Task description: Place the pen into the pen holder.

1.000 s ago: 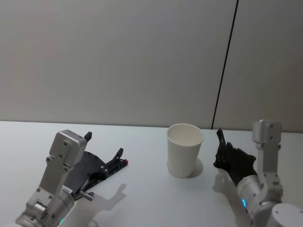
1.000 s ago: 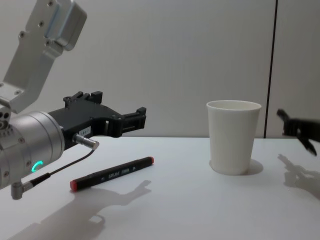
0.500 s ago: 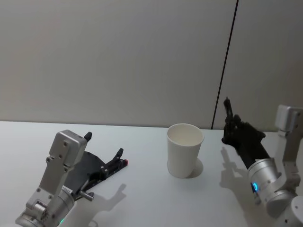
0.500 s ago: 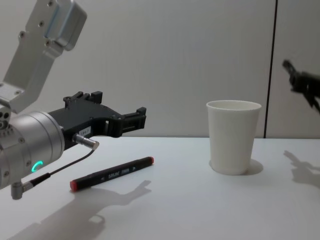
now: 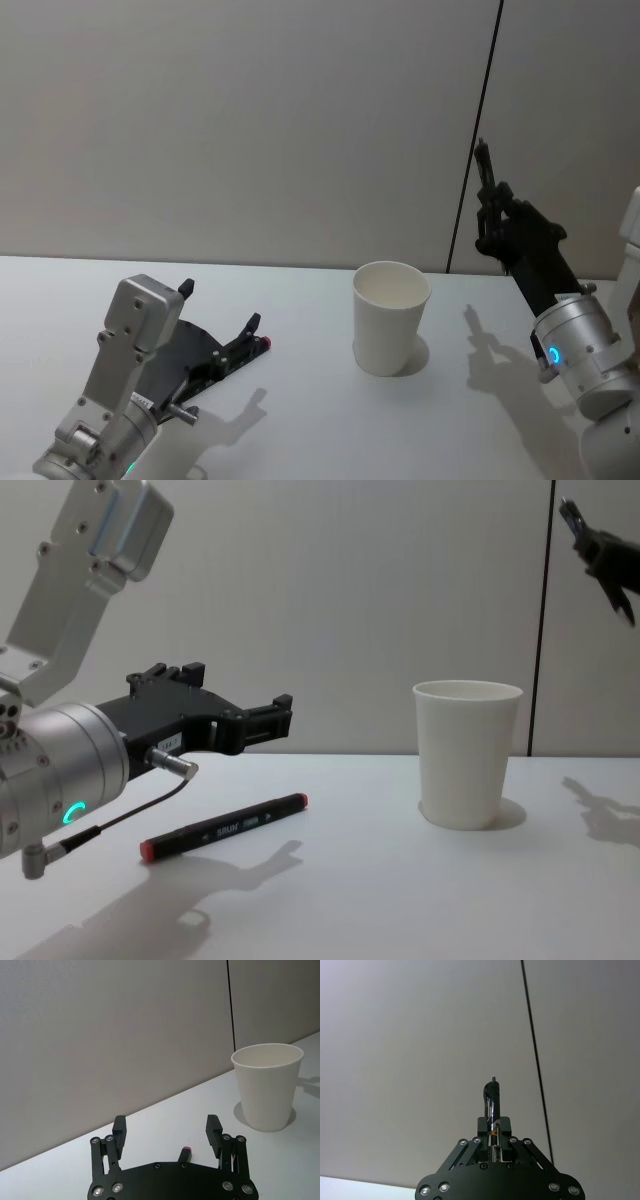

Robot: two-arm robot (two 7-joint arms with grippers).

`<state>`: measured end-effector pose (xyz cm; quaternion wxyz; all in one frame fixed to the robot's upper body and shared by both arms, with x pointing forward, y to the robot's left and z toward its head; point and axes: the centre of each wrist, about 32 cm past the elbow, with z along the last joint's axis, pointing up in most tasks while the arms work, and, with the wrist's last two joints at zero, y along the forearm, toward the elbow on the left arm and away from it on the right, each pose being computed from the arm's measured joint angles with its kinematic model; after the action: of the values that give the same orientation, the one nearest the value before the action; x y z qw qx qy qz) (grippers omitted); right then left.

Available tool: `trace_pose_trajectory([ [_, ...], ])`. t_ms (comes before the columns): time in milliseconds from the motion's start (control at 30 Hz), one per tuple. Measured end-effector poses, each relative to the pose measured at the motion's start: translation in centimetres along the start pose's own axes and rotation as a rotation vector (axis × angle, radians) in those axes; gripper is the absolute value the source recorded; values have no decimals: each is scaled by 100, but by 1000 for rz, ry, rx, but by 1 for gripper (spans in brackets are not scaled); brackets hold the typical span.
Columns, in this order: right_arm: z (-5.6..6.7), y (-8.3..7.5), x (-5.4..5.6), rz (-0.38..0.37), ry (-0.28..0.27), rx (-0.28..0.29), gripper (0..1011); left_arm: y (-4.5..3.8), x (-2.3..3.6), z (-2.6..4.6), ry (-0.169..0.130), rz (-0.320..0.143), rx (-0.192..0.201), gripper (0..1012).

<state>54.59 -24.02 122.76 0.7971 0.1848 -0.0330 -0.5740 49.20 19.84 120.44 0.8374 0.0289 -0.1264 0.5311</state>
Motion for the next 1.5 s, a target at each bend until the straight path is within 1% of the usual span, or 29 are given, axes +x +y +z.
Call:
trace_pose_trajectory([
  [167,20,72,54,62,22,32,141,0,0,0,0,0,0,1002],
  [267,20,130,84,118,40,44,140,0,0,0,0,0,0,1002],
  [367,10,167,97,148,48,45,141,0,0,0,0,0,0,1002],
  [467,-9,219,106,194,57,45,141,0,0,0,0,0,0,1002],
  [700,-71,287,111,249,58,30,140,0,0,0,0,0,0,1002],
  [933,-142,321,107,274,54,14,141,0,0,0,0,0,0,1002],
  [1100,-214,338,97,292,47,1,141,0,0,0,0,0,0,1002],
  [1167,-223,339,96,294,46,-1,141,0,0,0,0,0,0,1002],
  [1233,-266,341,89,301,41,-10,141,0,0,0,0,0,0,1002],
  [1500,-372,340,64,316,23,-34,141,0,0,0,0,0,0,1002],
])
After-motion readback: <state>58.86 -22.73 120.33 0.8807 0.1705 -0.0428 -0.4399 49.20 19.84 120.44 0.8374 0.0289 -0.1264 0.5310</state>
